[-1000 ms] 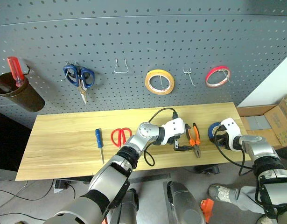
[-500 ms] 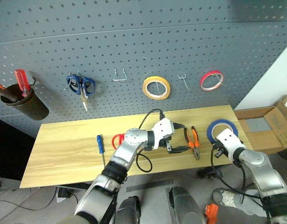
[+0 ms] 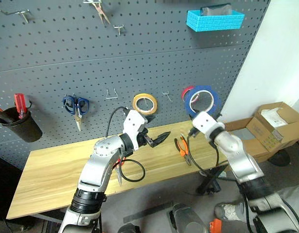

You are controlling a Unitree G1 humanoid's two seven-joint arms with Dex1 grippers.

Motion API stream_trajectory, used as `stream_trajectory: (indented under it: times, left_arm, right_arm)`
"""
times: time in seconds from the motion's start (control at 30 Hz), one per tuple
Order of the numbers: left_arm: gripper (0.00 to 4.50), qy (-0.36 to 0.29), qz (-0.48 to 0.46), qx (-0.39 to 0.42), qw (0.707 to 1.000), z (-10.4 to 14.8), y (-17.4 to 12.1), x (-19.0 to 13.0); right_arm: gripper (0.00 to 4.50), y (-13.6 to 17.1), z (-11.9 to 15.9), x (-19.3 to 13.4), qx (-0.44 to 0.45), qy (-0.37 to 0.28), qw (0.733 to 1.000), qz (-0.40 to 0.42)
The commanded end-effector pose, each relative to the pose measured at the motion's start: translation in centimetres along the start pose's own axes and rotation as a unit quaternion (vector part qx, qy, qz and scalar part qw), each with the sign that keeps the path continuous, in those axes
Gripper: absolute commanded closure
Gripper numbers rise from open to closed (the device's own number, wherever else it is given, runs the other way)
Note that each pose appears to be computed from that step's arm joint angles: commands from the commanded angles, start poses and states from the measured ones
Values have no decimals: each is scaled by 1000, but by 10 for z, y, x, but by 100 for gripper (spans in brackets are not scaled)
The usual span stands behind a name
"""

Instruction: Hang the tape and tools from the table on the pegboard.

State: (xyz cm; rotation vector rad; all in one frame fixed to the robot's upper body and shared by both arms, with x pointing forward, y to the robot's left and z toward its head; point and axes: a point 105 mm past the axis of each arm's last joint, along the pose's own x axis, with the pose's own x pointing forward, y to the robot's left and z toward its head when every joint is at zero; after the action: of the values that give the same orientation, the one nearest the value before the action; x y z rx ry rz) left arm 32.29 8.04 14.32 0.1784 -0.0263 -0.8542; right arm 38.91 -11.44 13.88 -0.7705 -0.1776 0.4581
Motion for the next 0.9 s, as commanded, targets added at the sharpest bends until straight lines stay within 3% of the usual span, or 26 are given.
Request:
stream_trajectory:
  times: [0.03,0.33,0.9]
  left_arm:
    - [0,-23,34,29,999,16,15,1]
    - [0,-30,47,32,998,16,19,-1]
    - [0,-32,47,33,998,18,20,0]
  right_arm:
    - [414,-2,4,20,24,-15,999,32]
    - [414,2,9,40,60,-26,993,96]
    - [414,24,2,31,66,-11,988,137]
